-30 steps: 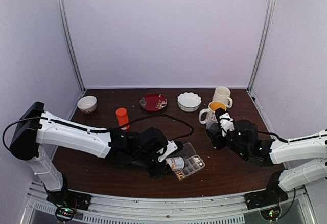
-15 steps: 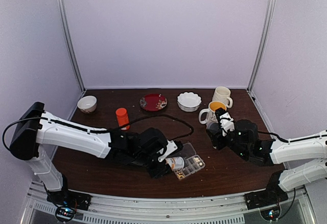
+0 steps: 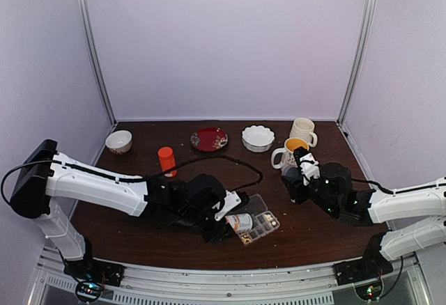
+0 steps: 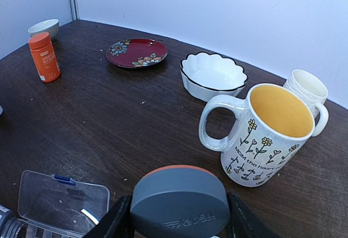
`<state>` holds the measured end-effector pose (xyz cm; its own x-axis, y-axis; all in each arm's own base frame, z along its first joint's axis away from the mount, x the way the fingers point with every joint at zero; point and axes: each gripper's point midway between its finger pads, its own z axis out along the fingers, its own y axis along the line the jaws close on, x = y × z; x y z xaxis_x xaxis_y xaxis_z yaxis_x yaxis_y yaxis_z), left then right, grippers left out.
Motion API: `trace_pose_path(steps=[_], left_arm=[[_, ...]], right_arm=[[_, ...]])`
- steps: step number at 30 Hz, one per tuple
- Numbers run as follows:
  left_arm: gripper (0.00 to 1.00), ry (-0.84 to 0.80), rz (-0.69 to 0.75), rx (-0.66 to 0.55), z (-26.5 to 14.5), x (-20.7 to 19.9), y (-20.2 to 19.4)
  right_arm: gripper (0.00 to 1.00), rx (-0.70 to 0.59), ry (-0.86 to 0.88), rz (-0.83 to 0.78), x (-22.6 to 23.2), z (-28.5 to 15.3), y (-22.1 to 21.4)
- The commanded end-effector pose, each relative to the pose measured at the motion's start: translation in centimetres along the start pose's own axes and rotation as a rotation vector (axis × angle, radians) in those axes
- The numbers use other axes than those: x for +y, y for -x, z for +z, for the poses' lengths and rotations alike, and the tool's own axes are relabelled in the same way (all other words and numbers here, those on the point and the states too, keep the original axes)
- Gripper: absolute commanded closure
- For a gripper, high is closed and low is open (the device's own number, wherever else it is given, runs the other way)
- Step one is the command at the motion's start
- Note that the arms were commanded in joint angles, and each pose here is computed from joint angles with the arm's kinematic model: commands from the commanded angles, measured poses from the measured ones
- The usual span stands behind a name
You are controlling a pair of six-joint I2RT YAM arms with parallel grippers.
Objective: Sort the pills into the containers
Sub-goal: Pour the pill into the compartment of the pill container.
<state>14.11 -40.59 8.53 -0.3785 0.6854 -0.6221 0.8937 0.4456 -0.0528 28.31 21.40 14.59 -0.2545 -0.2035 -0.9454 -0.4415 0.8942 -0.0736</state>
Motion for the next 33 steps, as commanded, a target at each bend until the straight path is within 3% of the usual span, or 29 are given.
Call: trace_pose_path(steps=[1, 28, 33], left_arm=[[1.00, -0.028, 0.005, -0.071, -1.5, -0.8, 2.3], [1.00, -0.040, -0.007, 0.004, -0.5, -2.6, 1.2], [1.00, -0.043, 0.000, -0.028, -0.8, -2.9, 1.6]], right_arm=[[1.00, -0.028, -0.016, 0.014, -0.4, -0.1, 1.3], [1.00, -0.023, -0.018, 0.012, -0.5, -0.1, 1.2], [1.00, -0.026, -0.014, 0.012, -0.4, -0.1, 1.3]])
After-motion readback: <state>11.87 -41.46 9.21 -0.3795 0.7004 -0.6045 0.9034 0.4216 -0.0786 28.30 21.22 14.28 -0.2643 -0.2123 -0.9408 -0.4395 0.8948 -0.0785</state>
